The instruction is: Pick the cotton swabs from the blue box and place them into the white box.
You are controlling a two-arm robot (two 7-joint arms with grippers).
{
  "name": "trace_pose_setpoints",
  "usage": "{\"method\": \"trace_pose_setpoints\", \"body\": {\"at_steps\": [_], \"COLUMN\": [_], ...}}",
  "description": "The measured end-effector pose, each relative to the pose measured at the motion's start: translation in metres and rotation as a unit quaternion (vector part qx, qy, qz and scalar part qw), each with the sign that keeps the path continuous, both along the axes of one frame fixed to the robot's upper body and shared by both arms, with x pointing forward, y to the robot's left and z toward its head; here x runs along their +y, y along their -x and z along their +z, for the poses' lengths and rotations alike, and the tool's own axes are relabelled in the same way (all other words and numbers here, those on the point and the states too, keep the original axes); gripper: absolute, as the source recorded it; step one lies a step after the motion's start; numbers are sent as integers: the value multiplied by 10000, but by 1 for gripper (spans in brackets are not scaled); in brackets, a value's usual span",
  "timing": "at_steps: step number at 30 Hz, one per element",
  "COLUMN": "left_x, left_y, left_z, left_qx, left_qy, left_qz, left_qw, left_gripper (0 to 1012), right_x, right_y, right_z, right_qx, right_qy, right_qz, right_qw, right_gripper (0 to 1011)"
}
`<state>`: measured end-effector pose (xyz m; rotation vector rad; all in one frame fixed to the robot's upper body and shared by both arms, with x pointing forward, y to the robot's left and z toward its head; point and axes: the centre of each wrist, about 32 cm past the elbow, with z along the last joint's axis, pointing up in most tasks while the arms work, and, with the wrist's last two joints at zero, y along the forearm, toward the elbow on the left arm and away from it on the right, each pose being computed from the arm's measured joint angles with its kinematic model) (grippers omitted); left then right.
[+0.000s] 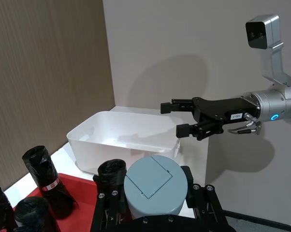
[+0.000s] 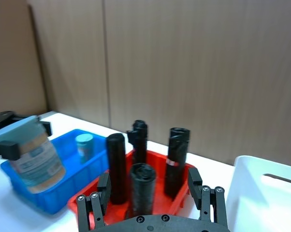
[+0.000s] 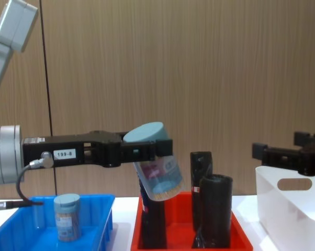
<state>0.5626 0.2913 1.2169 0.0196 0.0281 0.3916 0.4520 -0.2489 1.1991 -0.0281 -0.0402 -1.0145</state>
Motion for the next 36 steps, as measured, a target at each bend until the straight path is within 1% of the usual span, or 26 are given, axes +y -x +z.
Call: {"method": "trace_pose_setpoints", "body": {"at_steps": [7,11,15,16,19,20,26,27,33,36], "left_x": [1,2,2,2,2,2,2,2,2,2], "left_y": [-2,-2,-2,-2,-2,-2,-2,-2,-2,-2], "left_z": [0,0,0,0,0,0,0,0,0,0], "left_qx": [6,7,7,7,7,7,7,7,7,6], "left_qy": [3,4,7,7,7,7,8,7,7,7], "left_qz": [-2,-3,-5,-5,-6,-6,-7,-6,-7,-7], "left_qw": [10000,10000,10000,10000,10000,10000,10000,10000,10000,10000], "left_gripper": [663,663,663,663,663,663,663,663,663,663], "right_x": [-42,-67,-72,-74,-71,-64,-29,-16,45,72], "right_y": [-57,-108,-146,-167,-217,-247,-343,-368,-464,-503], "right_z": [51,85,104,113,134,144,166,170,175,174], "right_qx": [126,211,263,295,344,365,450,477,553,578], "right_qy": [47,96,125,144,192,224,337,374,485,519], "right_qz": [490,856,1080,1215,1462,1579,1961,2069,2359,2440], "right_qw": [9987,9961,9937,9920,9885,9865,9790,9765,9690,9667], "right_gripper": [1001,1002,1001,1001,1002,1002,1001,1001,1001,1001]}}
